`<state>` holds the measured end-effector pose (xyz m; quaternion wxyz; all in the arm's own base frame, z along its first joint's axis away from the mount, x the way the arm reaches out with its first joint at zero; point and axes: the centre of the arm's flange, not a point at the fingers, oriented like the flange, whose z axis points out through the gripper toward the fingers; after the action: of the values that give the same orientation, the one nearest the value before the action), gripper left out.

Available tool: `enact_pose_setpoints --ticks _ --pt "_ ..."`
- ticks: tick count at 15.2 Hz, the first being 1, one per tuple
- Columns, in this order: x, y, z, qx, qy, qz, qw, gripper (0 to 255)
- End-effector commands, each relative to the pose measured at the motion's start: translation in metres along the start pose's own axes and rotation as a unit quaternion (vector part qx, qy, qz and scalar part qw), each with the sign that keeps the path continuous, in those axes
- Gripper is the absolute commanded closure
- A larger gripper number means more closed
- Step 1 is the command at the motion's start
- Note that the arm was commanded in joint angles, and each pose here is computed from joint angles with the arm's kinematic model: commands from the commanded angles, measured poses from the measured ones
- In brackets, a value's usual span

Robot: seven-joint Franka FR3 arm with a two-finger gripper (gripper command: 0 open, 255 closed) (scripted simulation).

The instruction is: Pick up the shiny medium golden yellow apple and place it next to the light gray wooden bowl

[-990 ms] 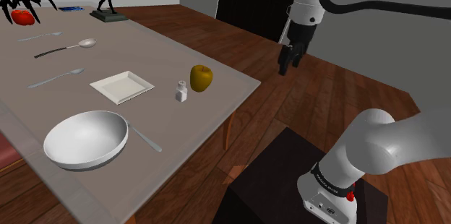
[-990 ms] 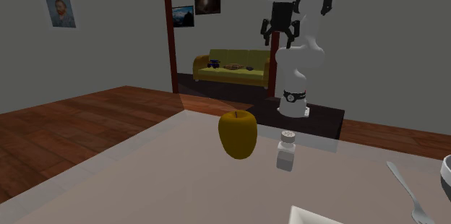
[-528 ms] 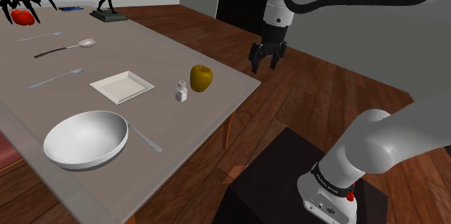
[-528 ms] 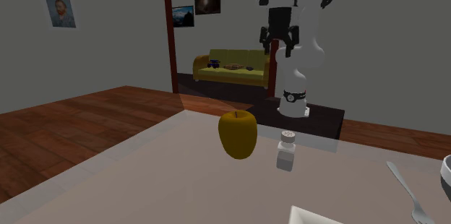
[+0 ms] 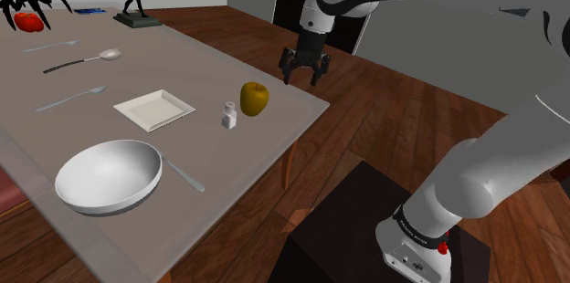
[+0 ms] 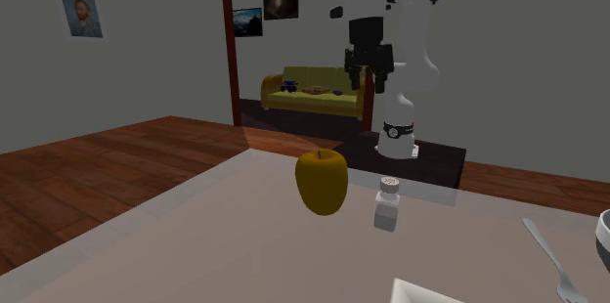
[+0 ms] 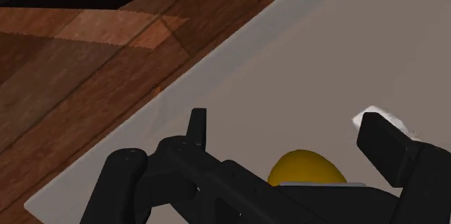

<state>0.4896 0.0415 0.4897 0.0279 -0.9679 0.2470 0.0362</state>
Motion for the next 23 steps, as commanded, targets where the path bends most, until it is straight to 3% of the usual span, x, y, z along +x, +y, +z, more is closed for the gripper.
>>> enact_pose_setpoints --ticks 1,7,10,14,23 --pt "0.022 -0.01 0.006 0.013 -0.001 0.033 0.9994 0" --pt "0.091 -0.031 0.023 0.05 -0.003 0.128 0.9905 0" --pt "0.127 -0.037 0.031 0.068 -0.004 0.175 0.9823 0" --pt "0.174 -0.04 0.041 0.091 -0.006 0.235 0.9678 0" --pt "0.175 -0.048 0.08 0.091 -0.006 0.235 0.9678 0"
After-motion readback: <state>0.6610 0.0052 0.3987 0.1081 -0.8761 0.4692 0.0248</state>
